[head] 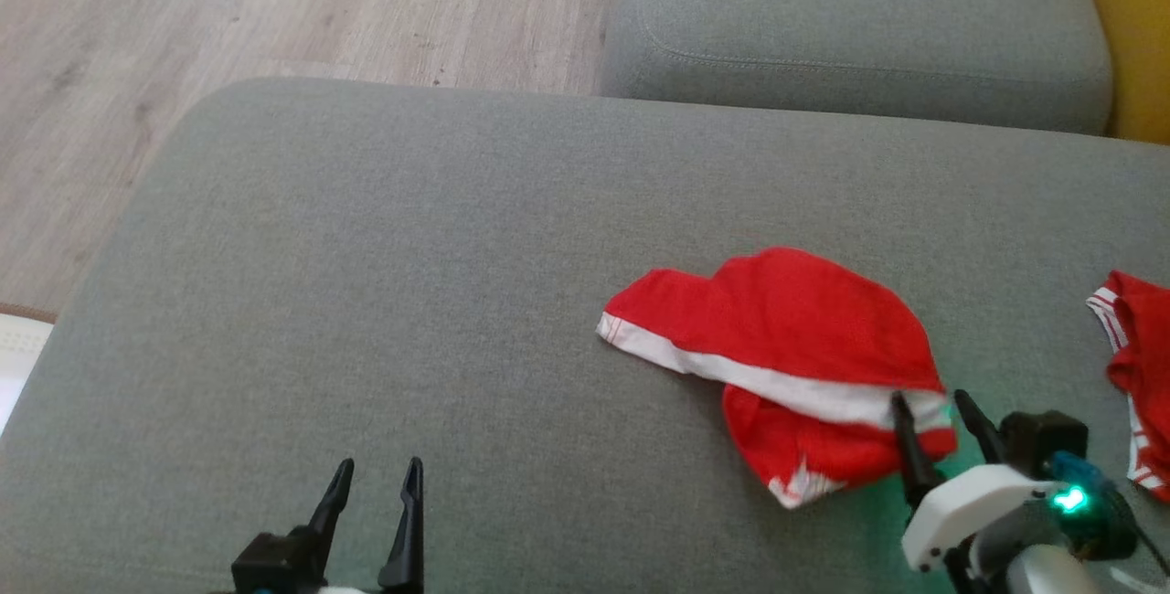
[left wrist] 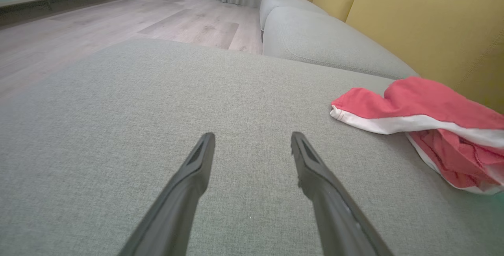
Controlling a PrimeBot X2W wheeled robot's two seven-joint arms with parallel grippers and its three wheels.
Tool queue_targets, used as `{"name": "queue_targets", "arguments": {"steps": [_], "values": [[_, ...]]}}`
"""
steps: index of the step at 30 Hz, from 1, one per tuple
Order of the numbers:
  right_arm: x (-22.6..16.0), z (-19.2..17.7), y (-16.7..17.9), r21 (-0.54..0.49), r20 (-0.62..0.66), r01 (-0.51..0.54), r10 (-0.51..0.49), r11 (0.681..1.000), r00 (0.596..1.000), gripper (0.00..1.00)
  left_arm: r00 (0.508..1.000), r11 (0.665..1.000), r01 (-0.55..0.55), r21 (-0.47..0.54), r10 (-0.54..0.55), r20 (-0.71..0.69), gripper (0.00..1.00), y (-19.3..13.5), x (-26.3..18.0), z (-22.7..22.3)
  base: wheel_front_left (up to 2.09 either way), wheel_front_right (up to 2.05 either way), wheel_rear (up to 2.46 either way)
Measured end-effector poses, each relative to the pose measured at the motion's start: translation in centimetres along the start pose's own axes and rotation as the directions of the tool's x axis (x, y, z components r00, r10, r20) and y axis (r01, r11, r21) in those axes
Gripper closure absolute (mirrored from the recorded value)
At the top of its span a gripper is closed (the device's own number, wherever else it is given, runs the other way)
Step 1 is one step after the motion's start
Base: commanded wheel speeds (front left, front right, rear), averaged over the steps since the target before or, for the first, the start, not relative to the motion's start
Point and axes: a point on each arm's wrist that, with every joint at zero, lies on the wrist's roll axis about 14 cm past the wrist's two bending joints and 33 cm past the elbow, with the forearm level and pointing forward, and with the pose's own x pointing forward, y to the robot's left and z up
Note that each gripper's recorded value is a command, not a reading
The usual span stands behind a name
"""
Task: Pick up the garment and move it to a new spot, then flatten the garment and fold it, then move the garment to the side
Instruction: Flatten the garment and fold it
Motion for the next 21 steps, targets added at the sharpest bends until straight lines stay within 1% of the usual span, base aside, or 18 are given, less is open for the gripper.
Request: {"name": "queue_targets", "arguments": {"steps": [5, 6, 15, 21], "values": [[-0.2, 0.7, 0.4, 0.024, 0.04, 0.012, -0.013, 1.0, 0.999, 0.0, 1.0, 1.0, 0.005, 0.005, -0.005, 0.003, 0.0, -0.1, 0.1, 0.1, 0.0, 0.0, 0.0], [-0.6, 1.7, -0.1, 0.03, 0.082, 0.029, -0.032, 0.999, 0.996, 0.0, 1.0, 1.0, 0.011, 0.0, -0.011, 0.006, 0.0, -0.3, 0.2, 0.2, 0.0, 0.0, 0.0], [-3.3, 5.2, -1.2, 0.017, 0.23, 0.081, -0.083, 0.997, 0.97, 0.0, 0.997, 0.998, 0.064, -0.012, -0.063, 0.049, 0.0, -1.8, 0.8, 1.4, 0.0, 0.0, 0.0], [-4.9, 5.4, -1.4, 0.006, 0.247, 0.098, -0.096, 0.995, 0.964, 0.0, 0.994, 0.995, 0.092, -0.027, -0.09, 0.06, 0.0, -2.7, 0.9, 1.5, 0.0, 0.0, 0.0]]}}
